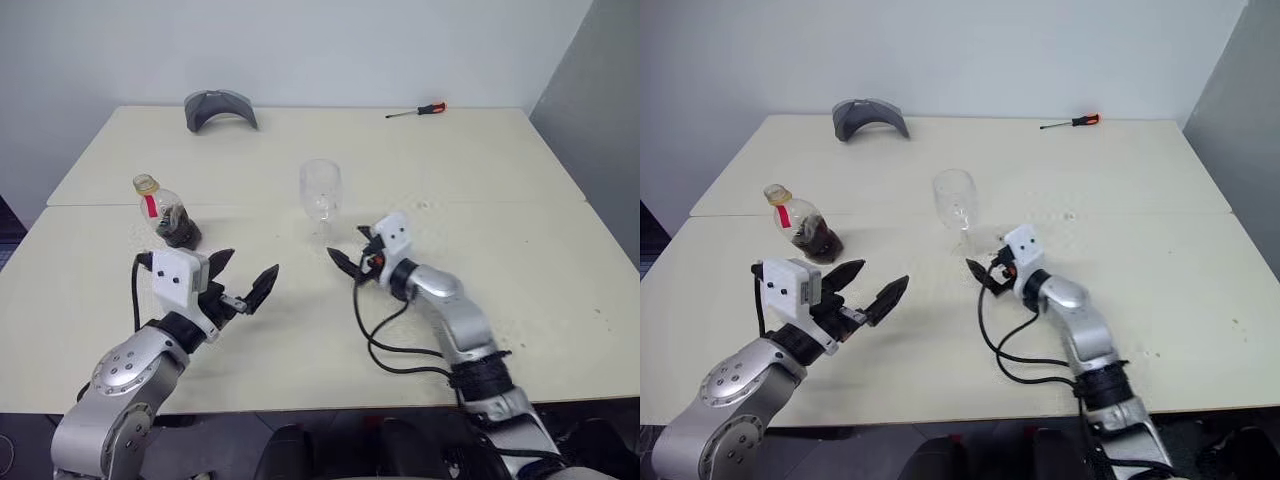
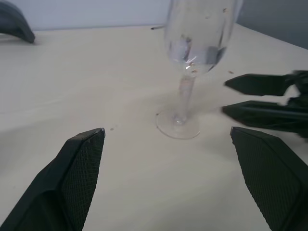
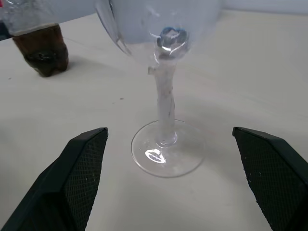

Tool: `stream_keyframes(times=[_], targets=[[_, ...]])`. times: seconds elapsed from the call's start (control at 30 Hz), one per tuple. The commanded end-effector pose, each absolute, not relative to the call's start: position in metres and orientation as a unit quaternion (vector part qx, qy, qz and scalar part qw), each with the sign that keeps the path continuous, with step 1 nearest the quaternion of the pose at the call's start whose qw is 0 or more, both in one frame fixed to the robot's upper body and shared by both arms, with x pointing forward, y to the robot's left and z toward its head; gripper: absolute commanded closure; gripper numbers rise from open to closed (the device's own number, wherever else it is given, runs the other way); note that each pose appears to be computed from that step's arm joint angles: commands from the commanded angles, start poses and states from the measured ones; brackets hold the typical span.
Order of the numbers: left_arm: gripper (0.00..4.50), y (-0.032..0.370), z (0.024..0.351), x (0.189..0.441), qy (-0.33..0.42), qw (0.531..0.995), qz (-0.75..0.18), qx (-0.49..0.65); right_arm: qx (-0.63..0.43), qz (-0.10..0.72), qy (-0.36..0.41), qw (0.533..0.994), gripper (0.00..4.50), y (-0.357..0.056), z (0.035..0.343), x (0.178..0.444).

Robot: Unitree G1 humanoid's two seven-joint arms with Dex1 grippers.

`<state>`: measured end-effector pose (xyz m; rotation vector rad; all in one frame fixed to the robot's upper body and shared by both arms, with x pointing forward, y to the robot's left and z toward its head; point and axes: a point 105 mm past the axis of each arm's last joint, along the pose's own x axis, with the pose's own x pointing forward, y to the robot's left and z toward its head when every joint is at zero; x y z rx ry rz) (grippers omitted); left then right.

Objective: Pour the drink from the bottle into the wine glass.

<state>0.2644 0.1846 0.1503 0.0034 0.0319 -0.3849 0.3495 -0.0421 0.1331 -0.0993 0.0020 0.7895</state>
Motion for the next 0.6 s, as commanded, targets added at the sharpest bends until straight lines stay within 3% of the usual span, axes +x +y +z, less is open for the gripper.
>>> stream_keyframes(times=[0.03,0.13,0.3,0.6], targets=[[0.0,0.208,0.151,0.269,0.004,0.993,-0.12,0.01,-0.055,0.422,-0.014,0.905,0.08,-0.057,0.151,0.323],[0.0,0.227,0.145,0.274,0.01,0.998,-0.067,0.016,-0.054,0.447,-0.009,0.893,0.08,-0.066,0.156,0.308],[0.0,0.264,0.144,0.281,-0.001,0.999,0.031,0.031,0.003,0.553,-0.031,0.833,0.08,-0.072,0.183,0.269],[0.0,0.289,0.154,0.293,-0.037,0.994,0.091,0.056,0.015,0.59,-0.055,0.805,0.08,-0.068,0.208,0.252]])
